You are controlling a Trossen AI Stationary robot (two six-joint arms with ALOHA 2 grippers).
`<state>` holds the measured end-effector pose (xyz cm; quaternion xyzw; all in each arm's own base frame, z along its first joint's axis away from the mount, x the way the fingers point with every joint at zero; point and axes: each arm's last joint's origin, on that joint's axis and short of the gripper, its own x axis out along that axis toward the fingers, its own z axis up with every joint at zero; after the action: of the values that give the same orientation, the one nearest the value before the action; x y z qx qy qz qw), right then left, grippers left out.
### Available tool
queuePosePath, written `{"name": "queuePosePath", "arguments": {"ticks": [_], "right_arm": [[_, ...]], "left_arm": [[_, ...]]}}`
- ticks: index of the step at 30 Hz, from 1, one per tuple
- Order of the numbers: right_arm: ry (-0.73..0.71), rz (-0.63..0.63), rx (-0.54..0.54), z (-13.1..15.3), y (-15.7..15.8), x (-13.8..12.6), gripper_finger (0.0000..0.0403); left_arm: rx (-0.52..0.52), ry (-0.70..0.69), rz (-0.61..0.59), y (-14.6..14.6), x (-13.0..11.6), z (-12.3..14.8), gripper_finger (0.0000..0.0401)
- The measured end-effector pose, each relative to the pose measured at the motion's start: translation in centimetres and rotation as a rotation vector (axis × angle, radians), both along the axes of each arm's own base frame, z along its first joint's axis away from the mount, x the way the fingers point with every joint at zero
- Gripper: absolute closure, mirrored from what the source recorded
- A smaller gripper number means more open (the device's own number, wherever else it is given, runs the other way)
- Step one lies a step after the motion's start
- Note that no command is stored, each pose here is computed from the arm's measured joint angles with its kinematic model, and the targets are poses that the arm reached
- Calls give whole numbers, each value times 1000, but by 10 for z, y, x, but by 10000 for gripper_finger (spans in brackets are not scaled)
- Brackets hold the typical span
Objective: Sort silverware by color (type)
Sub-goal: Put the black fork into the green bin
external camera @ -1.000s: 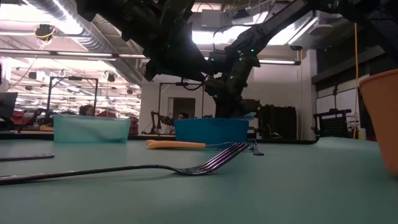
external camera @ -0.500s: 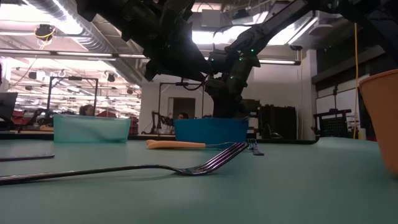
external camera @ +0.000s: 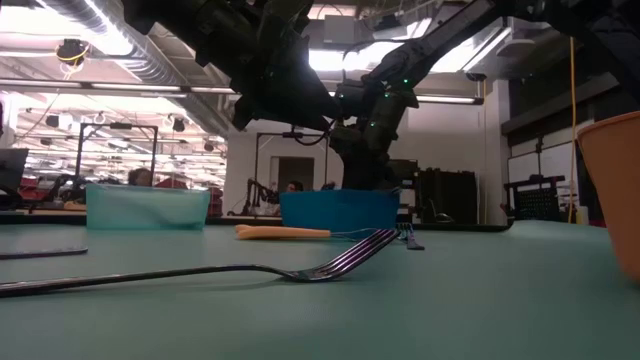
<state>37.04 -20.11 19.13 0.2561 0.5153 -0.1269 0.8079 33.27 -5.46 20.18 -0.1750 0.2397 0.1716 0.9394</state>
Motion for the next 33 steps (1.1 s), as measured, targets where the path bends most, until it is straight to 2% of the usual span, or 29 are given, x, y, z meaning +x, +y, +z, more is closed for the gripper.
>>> {"name": "queuePosePath", "arguments": {"ticks": [8, 13, 18, 25, 33], "right_arm": [[-13, 11, 34, 1, 1, -1, 248], [-44, 13, 19, 17, 3, -5, 248], [-81, 23, -7, 46, 9, -16, 249], [-98, 111, -71, 96, 30, -45, 249], [-65, 158, -293, 148, 81, -71, 249]], "left_arm": [[-2, -1, 1, 0, 0, 0, 285], [-2, 0, 0, 0, 0, 0, 285], [-1, 5, 1, 0, 0, 0, 285], [-17, 39, -34, -1, -2, -3, 285], [-39, 68, -73, -2, -3, -5, 285]]}}
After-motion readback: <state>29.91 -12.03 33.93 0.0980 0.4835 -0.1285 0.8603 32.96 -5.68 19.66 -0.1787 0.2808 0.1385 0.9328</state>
